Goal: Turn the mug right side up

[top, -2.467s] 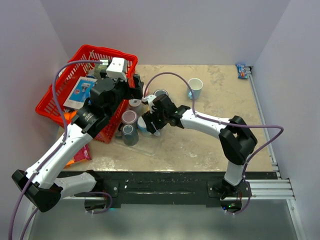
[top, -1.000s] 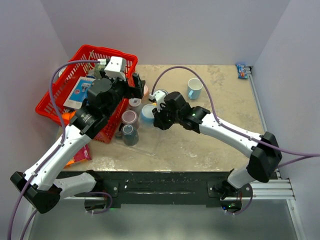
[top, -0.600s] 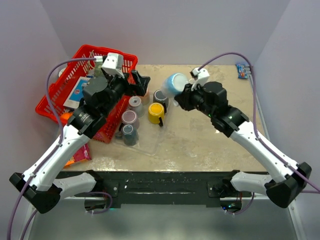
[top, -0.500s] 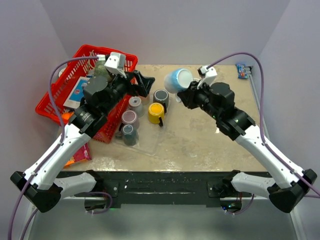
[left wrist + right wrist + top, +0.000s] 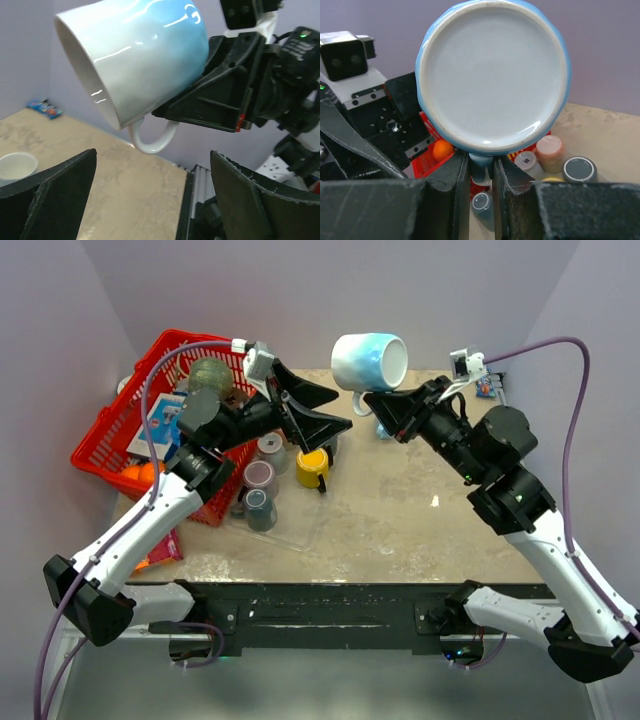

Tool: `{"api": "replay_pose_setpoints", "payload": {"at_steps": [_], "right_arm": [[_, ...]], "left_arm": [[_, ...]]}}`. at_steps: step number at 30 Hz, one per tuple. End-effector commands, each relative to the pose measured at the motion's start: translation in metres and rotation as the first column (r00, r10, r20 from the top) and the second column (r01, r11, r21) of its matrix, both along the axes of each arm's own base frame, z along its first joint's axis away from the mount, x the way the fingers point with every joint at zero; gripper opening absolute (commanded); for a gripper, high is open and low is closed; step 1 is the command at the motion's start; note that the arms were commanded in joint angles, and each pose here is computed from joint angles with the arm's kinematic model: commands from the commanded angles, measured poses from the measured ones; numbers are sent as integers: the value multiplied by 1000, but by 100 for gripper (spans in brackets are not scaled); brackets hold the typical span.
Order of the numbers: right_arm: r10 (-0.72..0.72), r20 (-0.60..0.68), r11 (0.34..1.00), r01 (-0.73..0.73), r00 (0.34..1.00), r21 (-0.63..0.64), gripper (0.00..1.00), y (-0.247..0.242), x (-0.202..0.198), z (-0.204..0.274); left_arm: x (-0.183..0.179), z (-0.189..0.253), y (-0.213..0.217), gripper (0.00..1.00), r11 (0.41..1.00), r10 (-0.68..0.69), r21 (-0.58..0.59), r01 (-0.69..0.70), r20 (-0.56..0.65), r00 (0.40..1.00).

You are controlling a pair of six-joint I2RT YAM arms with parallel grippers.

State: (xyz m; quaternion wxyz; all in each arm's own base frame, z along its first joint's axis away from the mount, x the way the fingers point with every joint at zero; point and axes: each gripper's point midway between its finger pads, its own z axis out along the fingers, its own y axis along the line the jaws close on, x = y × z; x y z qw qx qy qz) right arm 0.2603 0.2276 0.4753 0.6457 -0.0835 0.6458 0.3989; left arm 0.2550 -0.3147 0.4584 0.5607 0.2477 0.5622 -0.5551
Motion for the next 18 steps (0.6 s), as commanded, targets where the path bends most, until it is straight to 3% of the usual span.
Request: {"api": "replay_pose_setpoints", "payload": {"at_steps": [1, 6, 9, 18], "right_arm": [[79, 258, 974, -129, 963, 184, 0, -14, -49, 96], [167, 315, 956, -232, 934, 181, 0, -8, -70, 103], [191, 332, 950, -259, 924, 175, 0, -6, -74, 103], [231, 337, 943, -295, 913, 155, 0, 2, -76, 92]], "left_arm": [[-51, 39, -3, 99, 952, -259, -134, 275, 122, 958], [-56, 46, -6, 98, 907, -353, -224, 357, 58, 934], [-52, 48, -10, 93, 891, -386, -260, 372, -2, 923], [-50, 48, -11, 66, 849, -443, -348, 396, -64, 894]]}}
